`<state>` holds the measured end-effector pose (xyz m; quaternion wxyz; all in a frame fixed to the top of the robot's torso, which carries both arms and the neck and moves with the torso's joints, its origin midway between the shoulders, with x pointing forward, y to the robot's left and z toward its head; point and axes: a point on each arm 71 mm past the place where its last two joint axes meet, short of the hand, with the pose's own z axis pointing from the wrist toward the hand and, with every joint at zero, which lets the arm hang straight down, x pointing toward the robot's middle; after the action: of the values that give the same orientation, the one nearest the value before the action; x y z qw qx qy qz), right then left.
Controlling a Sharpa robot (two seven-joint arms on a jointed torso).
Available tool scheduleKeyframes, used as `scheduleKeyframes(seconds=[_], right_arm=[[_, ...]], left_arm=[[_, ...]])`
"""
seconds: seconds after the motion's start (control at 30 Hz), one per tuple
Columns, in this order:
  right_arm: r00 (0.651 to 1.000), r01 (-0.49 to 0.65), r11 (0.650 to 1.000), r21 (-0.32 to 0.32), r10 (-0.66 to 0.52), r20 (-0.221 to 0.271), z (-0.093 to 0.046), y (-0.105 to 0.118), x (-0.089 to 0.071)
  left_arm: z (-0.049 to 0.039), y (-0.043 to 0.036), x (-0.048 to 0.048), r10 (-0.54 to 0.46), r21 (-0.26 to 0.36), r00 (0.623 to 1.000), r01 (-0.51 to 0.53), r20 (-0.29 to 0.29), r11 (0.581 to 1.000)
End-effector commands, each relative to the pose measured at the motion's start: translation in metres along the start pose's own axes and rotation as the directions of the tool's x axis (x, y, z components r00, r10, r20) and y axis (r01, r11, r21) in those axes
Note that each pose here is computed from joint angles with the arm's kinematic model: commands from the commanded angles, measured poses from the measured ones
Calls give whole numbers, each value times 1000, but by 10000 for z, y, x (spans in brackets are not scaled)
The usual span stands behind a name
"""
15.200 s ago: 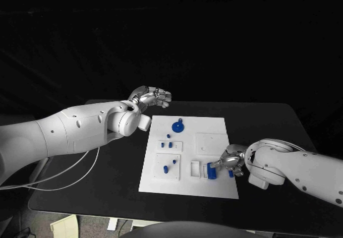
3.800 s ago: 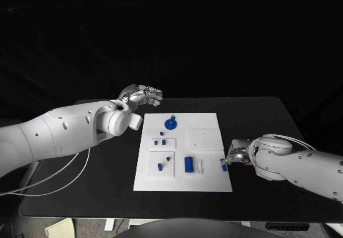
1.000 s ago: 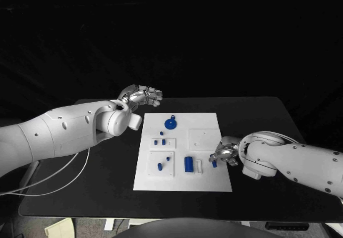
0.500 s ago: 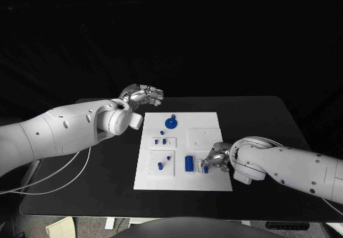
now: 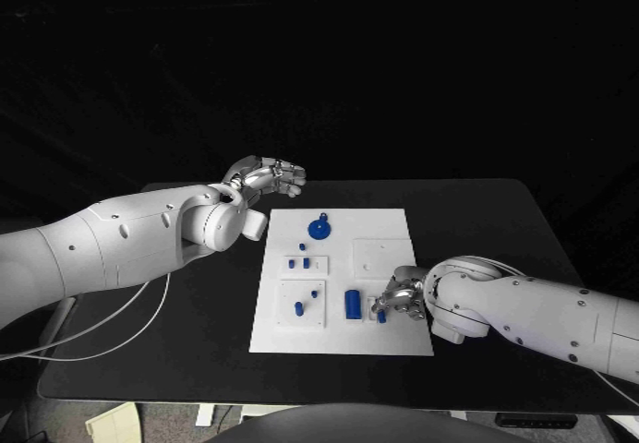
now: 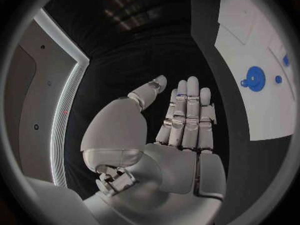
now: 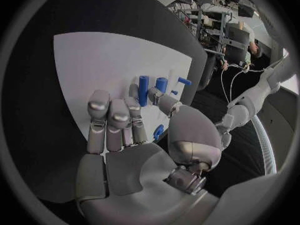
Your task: Assemble the parts on the task board
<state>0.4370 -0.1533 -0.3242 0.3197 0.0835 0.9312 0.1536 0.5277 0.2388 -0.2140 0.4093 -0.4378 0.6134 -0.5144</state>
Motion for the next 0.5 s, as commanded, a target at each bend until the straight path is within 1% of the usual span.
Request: scheduleKeyframes(seconds=[0.03,0.27,0.5], right_arm=[[1000,21,1000,-19,-21,10,3,33,6],[1000,28,999,-27,-28,0,20,80,32],[1000,30,999,-18,-30,-5,51,62,43]], left_arm=[[5,-15,24,-8,7,1000,8,-15,1000],[7,-16,30,-9,7,1000,9,-17,1000],[6,-15,24,-8,6,1000,8,-15,1000]])
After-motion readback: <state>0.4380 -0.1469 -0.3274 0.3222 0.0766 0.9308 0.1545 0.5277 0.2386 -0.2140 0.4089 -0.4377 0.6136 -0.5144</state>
